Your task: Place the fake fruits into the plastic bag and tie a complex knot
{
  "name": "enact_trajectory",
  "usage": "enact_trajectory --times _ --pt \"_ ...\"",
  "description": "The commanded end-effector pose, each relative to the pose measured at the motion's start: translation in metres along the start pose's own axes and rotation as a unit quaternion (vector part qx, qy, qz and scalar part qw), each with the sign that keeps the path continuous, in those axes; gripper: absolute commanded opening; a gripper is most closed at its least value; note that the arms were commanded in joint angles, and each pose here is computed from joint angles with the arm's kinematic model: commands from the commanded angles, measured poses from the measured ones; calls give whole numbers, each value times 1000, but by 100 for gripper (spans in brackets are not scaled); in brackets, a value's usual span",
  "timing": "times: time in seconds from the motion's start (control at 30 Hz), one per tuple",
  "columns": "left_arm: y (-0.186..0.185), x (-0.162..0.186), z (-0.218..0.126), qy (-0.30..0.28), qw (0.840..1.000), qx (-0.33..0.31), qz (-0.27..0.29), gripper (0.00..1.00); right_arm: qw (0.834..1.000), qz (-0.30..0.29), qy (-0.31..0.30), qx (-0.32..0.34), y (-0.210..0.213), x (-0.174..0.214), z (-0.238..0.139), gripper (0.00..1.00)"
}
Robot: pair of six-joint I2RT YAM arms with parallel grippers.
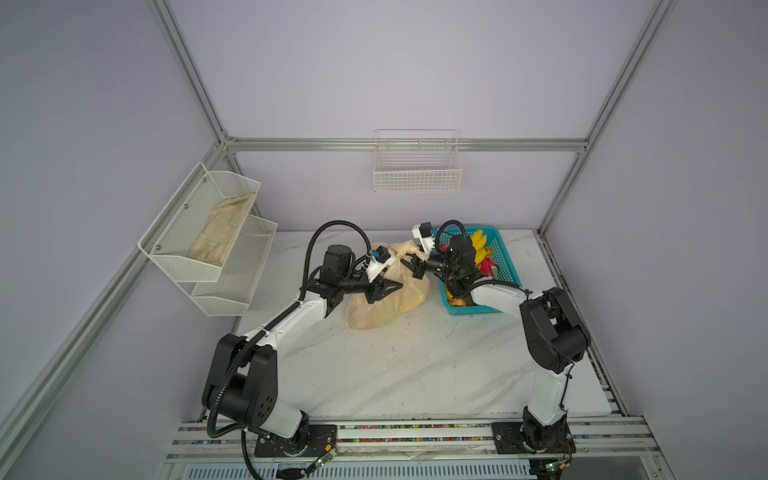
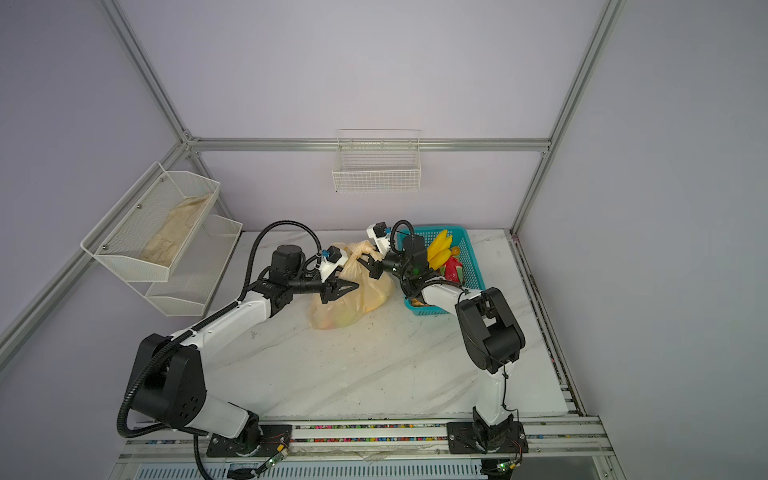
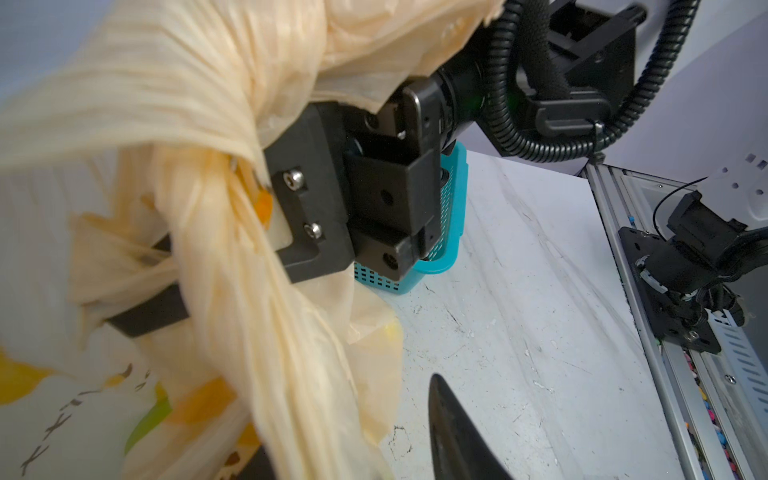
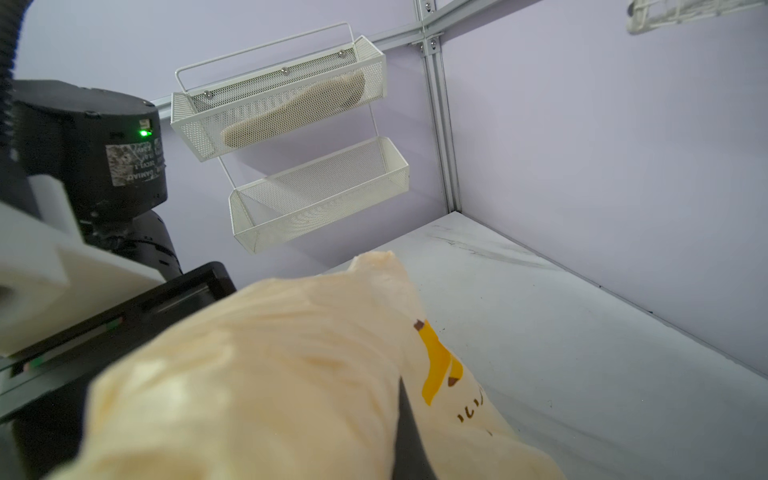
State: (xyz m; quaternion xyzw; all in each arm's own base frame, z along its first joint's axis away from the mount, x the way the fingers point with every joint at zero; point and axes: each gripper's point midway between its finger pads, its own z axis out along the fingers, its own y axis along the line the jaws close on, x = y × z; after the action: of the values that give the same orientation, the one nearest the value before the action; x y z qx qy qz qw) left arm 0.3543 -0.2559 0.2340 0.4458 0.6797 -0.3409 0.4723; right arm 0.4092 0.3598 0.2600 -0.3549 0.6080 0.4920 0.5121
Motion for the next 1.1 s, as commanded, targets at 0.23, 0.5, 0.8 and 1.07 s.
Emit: enact_trajectory --times 0.23,0.5,0.8,1.07 --pt "-17 7 17 -7 1000 29 -3 34 996 21 -62 -65 16 -20 0 0" --pt "-14 11 19 -13 1000 21 -1 39 995 12 -54 -87 23 -18 -1 0" --pt "-11 3 1 -23 999 18 -18 55 993 -8 -40 -108 29 -9 -5 0" --pt "-7 -9 -31 -47 999 4 -18 72 991 -32 -31 -125 34 0 -6 0"
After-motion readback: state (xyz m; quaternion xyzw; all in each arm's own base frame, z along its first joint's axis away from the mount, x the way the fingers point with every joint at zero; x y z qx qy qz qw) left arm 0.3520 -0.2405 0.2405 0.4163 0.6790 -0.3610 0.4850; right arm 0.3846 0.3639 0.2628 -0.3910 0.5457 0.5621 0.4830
